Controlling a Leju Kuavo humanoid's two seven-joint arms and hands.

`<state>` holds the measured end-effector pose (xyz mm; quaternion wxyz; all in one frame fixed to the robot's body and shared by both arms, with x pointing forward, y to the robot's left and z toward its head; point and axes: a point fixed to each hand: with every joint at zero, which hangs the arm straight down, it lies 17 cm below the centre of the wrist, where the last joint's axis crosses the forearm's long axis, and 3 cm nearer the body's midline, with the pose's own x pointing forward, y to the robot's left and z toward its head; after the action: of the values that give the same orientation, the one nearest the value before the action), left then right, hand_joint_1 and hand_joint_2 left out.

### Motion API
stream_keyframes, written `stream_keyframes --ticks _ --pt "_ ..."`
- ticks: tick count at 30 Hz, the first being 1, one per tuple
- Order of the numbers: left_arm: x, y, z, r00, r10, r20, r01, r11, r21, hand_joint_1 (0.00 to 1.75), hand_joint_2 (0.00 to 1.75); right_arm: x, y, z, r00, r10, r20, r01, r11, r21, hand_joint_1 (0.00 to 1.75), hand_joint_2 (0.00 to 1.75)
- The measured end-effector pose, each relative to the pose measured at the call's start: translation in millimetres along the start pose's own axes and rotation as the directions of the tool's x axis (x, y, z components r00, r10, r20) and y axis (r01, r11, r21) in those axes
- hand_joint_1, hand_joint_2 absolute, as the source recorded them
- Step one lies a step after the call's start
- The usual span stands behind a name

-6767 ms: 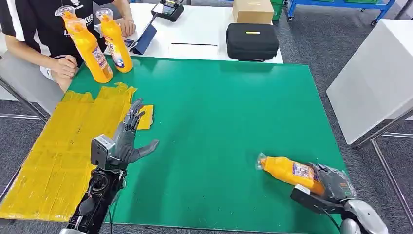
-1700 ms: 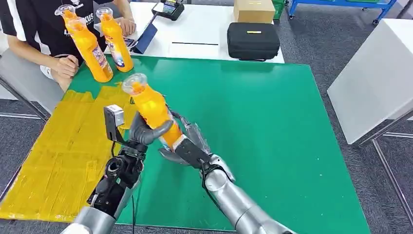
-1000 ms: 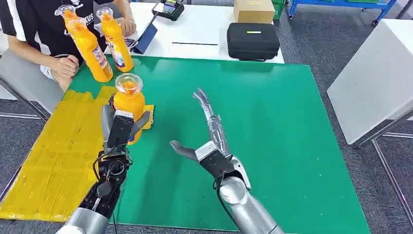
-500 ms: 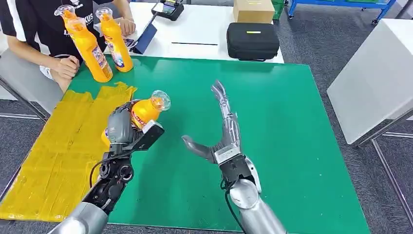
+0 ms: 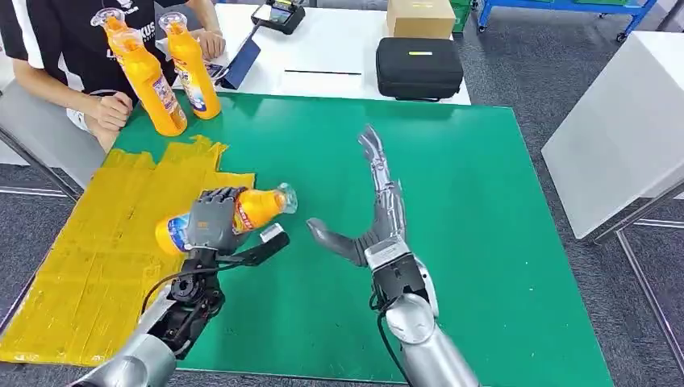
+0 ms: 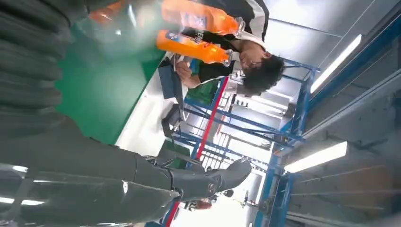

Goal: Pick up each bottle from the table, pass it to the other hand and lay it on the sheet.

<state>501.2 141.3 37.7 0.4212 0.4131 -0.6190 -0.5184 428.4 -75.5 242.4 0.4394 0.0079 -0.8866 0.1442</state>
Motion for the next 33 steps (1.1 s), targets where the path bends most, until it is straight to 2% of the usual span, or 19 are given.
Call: stream_keyframes --ticks 7,15,20,31,32,33 --pt "-15.9 -27.9 16.8 0.98 -0.196 0.017 0.197 0.976 -0.093 1.75 1.75 1.8 4.3 -2.1 1.0 -0.011 0.005 0.011 1.0 0.027 0.0 1.75" --pt "-27.3 -50.6 36.5 0.926 -0.358 0.118 0.373 0.918 -0.138 1.75 1.75 -0.9 8.0 -0.8 1.0 -0.017 0.0 0.017 0.999 0.046 0.0 1.75" --pt "-31.1 -52.5 38.8 0.907 -0.388 0.164 0.411 0.902 -0.132 1.75 1.75 -4.7 10.3 1.4 1.0 -0.019 -0.008 0.019 0.998 0.053 0.0 1.75" --pt "-36.3 -56.9 41.3 0.889 -0.414 0.196 0.444 0.884 -0.147 1.75 1.75 -10.2 12.7 4.3 1.0 -0.019 -0.023 0.021 0.998 0.06 0.0 1.75" --pt "-37.8 -56.8 41.6 0.888 -0.416 0.196 0.446 0.883 -0.147 1.54 1.75 -10.6 13.0 4.5 1.0 -0.019 -0.024 0.021 0.998 0.061 0.0 1.75" --pt "-38.7 -56.3 41.8 0.887 -0.418 0.194 0.447 0.883 -0.144 0.86 1.75 -10.7 13.3 4.7 1.0 -0.02 -0.024 0.022 0.998 0.062 0.0 1.75"
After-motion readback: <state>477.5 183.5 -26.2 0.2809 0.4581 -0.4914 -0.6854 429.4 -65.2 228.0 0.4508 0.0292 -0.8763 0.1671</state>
